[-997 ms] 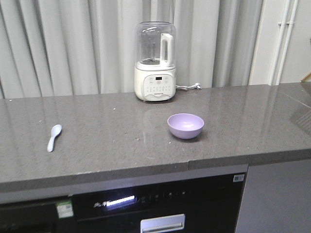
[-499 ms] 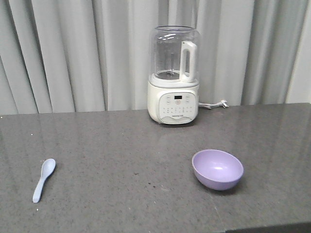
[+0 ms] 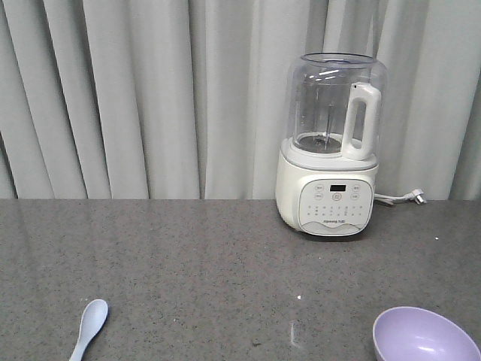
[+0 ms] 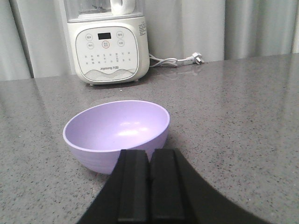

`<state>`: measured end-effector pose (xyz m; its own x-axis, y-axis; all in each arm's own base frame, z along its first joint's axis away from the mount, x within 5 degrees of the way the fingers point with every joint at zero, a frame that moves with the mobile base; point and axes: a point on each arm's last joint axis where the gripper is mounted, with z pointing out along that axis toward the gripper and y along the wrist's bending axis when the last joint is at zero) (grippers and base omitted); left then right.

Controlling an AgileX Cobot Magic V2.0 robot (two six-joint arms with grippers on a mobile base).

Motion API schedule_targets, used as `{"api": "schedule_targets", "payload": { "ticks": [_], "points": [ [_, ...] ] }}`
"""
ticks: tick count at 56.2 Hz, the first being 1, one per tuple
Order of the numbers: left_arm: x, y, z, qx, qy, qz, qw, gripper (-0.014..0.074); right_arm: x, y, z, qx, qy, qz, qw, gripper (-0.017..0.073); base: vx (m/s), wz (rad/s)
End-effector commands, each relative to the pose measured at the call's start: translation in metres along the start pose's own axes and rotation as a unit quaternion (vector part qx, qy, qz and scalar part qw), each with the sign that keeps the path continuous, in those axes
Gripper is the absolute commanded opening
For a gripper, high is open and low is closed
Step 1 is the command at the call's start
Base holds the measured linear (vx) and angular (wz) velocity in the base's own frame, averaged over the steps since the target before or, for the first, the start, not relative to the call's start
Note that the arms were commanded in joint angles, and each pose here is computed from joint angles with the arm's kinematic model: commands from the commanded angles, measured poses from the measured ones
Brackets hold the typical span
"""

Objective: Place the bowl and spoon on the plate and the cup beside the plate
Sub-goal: 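Drive the base toward the counter with the white spoon and lavender bowl, then lower the left gripper onto the white spoon handle and close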

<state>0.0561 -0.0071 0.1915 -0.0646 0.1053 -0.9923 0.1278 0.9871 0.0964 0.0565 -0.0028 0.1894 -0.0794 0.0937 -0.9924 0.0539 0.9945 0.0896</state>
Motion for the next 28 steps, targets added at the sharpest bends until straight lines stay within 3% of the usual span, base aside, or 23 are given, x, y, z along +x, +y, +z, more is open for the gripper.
{"api": "schedule_targets", "payload": {
  "ticks": [1, 28],
  "points": [
    [-0.0164, 0.0021, -0.0035, -0.009, -0.061, -0.001, 0.998, -0.0004, -0.0071, 0.0007, -0.0005, -0.003, -0.044, -0.008, 0.999, -0.0008, 0.13, -0.01],
    [-0.0164, 0.0021, -0.0035, -0.009, -0.061, -0.001, 0.998, -0.0004, -0.0071, 0.0007, -0.0005, -0.003, -0.044, -0.008, 0.999, -0.0008, 0.04, 0.0]
  ]
}}
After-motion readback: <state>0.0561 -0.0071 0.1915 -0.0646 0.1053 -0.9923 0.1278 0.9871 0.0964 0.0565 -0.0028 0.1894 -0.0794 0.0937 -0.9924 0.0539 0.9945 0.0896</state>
